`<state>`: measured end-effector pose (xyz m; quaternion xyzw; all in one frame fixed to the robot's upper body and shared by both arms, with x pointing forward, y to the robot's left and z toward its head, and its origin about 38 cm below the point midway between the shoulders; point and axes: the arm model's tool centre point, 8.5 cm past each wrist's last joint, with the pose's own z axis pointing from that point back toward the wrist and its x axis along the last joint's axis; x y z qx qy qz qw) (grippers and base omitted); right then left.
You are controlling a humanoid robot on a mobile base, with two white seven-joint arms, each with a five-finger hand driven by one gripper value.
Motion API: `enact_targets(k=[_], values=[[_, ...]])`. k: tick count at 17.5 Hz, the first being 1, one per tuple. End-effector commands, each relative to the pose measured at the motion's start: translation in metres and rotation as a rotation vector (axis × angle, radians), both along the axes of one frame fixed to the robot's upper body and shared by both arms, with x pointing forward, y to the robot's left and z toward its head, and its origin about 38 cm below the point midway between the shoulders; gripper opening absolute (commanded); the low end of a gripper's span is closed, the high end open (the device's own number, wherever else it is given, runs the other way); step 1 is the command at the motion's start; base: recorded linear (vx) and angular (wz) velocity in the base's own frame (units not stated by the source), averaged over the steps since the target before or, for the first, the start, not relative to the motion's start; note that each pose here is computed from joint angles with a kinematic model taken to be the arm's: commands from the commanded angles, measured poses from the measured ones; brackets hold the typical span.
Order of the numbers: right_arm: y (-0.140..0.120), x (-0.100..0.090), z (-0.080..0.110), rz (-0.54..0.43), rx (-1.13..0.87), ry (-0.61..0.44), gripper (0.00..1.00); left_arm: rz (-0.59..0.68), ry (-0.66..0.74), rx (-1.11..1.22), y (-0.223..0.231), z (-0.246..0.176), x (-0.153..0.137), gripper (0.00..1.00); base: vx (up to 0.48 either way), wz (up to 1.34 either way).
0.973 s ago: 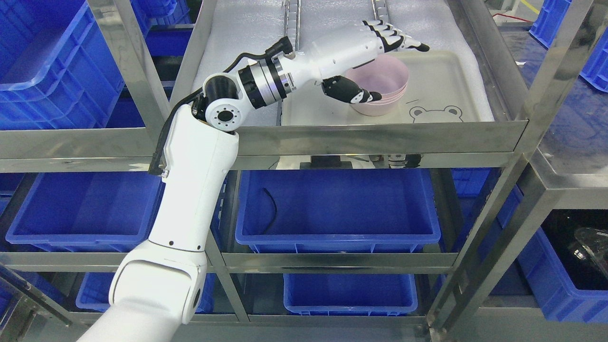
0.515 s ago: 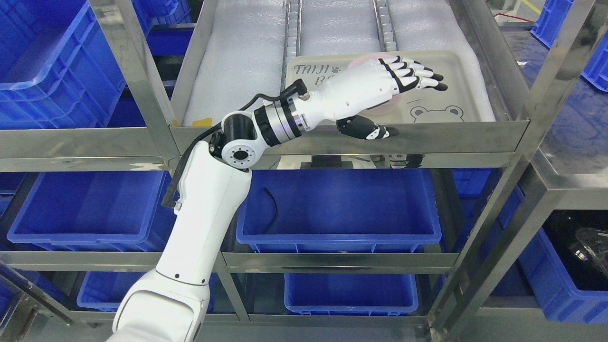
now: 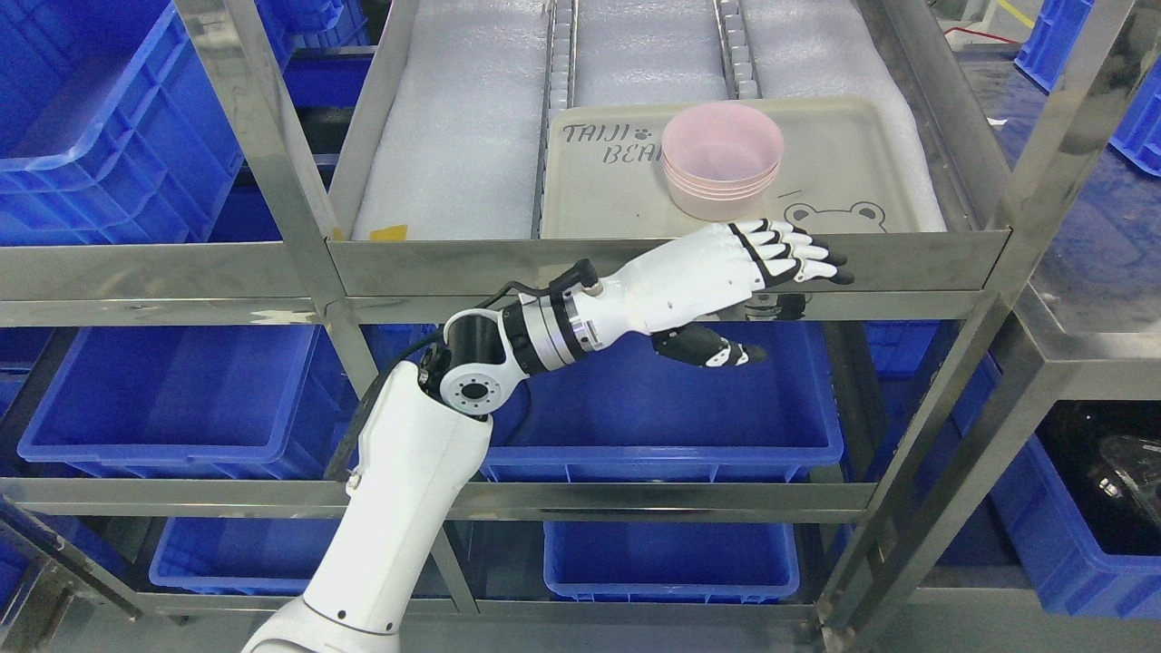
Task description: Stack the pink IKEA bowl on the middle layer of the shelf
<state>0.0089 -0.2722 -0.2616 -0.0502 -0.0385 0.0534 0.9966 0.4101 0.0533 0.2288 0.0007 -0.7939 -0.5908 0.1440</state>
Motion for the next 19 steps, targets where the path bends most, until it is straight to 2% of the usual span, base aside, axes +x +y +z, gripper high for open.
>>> enact_targets(k=[1, 10, 13, 19], values=[[-0.011, 0.003, 0.001, 0.001, -0.017, -0.013, 1.0, -0.065, 0.023, 0.015, -0.011, -0.024, -0.038, 0.85, 0.0, 0.0], [-0.011, 0.003, 0.001, 0.001, -0.017, -0.013, 1.0, -0.059, 0.387, 0.016, -0.007, -0.146, -0.123, 0.86, -0.013, 0.02], [-0.011, 0.004, 0.001, 0.001, -0.017, -0.015, 1.0, -0.035, 0.528, 0.004, 0.0, -0.183, -0.159, 0.9, 0.003, 0.06], [-0.011, 0.004, 0.001, 0.001, -0.017, -0.015, 1.0, 0.128, 0.712, -0.158, 0.051, -0.216, -0.16, 0.92, 0.002, -0.01]])
